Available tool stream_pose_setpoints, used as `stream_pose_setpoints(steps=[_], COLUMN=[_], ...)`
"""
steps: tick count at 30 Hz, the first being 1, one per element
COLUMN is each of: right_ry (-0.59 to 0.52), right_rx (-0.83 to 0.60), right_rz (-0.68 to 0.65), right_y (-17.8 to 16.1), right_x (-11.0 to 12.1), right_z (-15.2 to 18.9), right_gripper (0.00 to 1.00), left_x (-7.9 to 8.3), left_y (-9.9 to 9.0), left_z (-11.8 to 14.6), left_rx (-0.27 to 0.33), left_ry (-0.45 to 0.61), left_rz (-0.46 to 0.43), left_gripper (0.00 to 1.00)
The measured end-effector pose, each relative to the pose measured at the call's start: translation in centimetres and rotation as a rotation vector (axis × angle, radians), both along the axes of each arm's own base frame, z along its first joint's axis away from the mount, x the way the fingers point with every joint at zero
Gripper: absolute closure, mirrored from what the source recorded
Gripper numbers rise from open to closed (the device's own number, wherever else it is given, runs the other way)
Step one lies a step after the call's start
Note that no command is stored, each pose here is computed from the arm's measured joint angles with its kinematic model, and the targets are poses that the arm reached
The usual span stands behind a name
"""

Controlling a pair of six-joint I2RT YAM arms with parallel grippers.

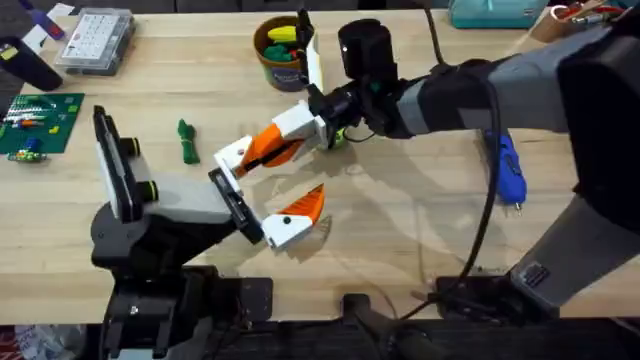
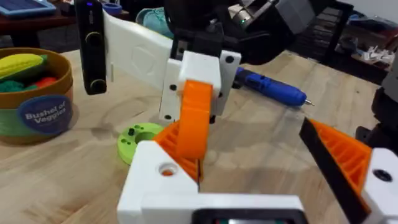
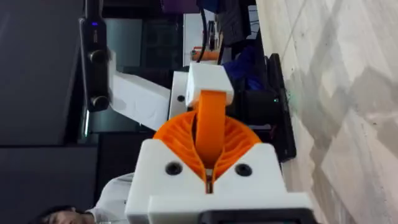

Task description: Pick up the gripper from the table and insert it into the empty holder that is missing its gripper. Then pick up a screw, insert it into the mounting hole, and use the screwdriver to tighten it. Finally, clean up the table by picking up the vegetable and placing it into the bucket.

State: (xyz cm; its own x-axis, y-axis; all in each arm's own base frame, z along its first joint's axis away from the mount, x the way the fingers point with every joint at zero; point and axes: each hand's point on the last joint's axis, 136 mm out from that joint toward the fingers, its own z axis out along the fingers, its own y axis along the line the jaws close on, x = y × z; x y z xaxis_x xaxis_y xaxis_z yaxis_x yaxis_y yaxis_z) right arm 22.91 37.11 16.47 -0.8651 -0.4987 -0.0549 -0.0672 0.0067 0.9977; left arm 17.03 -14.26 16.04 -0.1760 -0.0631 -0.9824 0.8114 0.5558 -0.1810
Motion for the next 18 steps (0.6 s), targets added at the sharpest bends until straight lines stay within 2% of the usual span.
stream_pose_setpoints(steps=[18], right_ry=[-0.003], right_rx=[-0.002], right_rz=[-0.005], right_y=[0.11], right_x=[0.08], right_z=[0.01], right_gripper=[0.992], left_x=[0.06], left_y=[0.04], left_z=[0.01], left_rx=[0.0], left_ry=[-0.001], left_rz=[0.004], left_gripper=[0.013])
